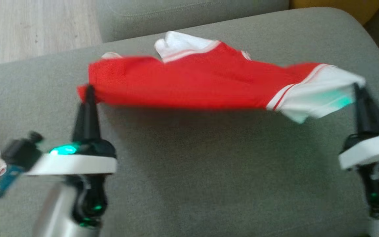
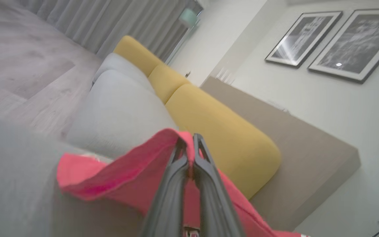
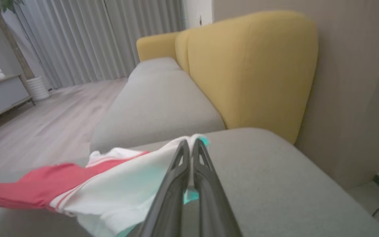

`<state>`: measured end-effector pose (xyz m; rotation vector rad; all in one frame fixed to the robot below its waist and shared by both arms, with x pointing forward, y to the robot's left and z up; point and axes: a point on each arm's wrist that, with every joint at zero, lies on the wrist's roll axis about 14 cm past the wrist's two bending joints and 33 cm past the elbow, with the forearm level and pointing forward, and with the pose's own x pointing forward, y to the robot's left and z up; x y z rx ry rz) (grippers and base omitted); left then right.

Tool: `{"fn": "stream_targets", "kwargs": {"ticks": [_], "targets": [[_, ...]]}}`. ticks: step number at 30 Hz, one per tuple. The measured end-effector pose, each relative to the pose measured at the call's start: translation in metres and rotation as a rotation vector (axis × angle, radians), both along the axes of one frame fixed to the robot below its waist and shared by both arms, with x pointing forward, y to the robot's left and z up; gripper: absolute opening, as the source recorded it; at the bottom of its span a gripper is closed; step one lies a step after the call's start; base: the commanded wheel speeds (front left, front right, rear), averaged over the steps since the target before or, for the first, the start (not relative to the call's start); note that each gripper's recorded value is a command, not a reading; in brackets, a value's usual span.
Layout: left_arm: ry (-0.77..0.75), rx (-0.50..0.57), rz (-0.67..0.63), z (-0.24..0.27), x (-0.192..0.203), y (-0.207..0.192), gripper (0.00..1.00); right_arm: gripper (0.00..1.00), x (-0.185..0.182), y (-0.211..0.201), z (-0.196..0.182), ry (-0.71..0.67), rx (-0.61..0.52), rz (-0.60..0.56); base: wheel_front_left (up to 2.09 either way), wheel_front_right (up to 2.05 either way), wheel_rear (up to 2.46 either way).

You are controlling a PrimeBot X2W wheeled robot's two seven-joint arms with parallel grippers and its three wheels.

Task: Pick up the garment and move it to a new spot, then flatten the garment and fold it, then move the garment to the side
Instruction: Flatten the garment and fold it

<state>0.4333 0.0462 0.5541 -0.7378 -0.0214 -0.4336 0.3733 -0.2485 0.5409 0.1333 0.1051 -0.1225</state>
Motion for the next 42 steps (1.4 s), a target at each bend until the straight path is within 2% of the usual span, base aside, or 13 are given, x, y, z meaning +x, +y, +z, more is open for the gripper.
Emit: {"fn": "stream_targets", "kwargs": {"ticks": [7, 10, 12, 16, 18, 22, 26, 28, 32, 35, 37, 39, 42], "targets": [[-0.148, -0.093, -0.048, 0.095, -0.020, 0.014, 0.00, 0.00, -0.015, 0.001, 0.092, -0.214, -0.112, -0.006, 0.00, 0.00, 0.00], [-0.122, -0.113, -0.092, 0.106, -0.024, 0.011, 0.00, 0.00, -0.008, 0.007, 0.109, -0.233, -0.142, 0.013, 0.00, 0.00, 0.00], [-0.084, -0.089, -0.115, 0.100, -0.017, 0.008, 0.00, 0.00, 0.006, 0.011, 0.111, -0.223, -0.150, 0.047, 0.00, 0.00, 0.00], [-0.028, -0.035, -0.138, 0.082, 0.022, 0.002, 0.00, 0.00, 0.056, 0.022, 0.090, -0.144, -0.086, 0.141, 0.00, 0.00, 0.00], [-0.002, 0.061, -0.097, 0.059, 0.070, 0.008, 0.00, 0.00, 0.108, 0.035, 0.073, -0.099, -0.056, 0.215, 0.00, 0.00, 0.00], [-0.044, 0.223, 0.032, 0.039, 0.138, 0.031, 0.00, 0.00, 0.178, 0.044, 0.080, -0.138, -0.069, 0.259, 0.00, 0.00, 0.00], [-0.117, 0.265, 0.137, 0.041, 0.182, 0.044, 0.00, 0.00, 0.227, 0.045, 0.114, -0.278, -0.128, 0.243, 0.00, 0.00, 0.00], [-0.155, 0.260, 0.166, 0.051, 0.190, 0.048, 0.00, 0.00, 0.235, 0.045, 0.128, -0.330, -0.149, 0.239, 0.00, 0.00, 0.00], [-0.387, 0.244, 0.279, 0.122, 0.204, 0.062, 0.00, 0.00, 0.248, 0.053, 0.200, -0.596, -0.212, 0.227, 0.00, 0.00, 0.00], [-0.514, 0.236, 0.328, 0.164, 0.202, 0.069, 0.00, 0.00, 0.246, 0.060, 0.236, -0.716, -0.251, 0.235, 0.00, 0.00, 0.00], [-0.539, 0.237, 0.352, 0.171, 0.200, 0.074, 0.00, 0.00, 0.247, 0.063, 0.239, -0.725, -0.268, 0.244, 0.00, 0.00, 0.00], [-0.539, 0.257, 0.353, 0.164, 0.199, 0.076, 0.00, 0.00, 0.251, 0.066, 0.226, -0.698, -0.301, 0.263, 0.00, 0.00, 0.00], [-0.462, 0.318, 0.337, 0.121, 0.195, 0.075, 0.00, 0.00, 0.254, 0.063, 0.189, -0.604, -0.310, 0.281, 0.00, 0.00, 0.00]]}}
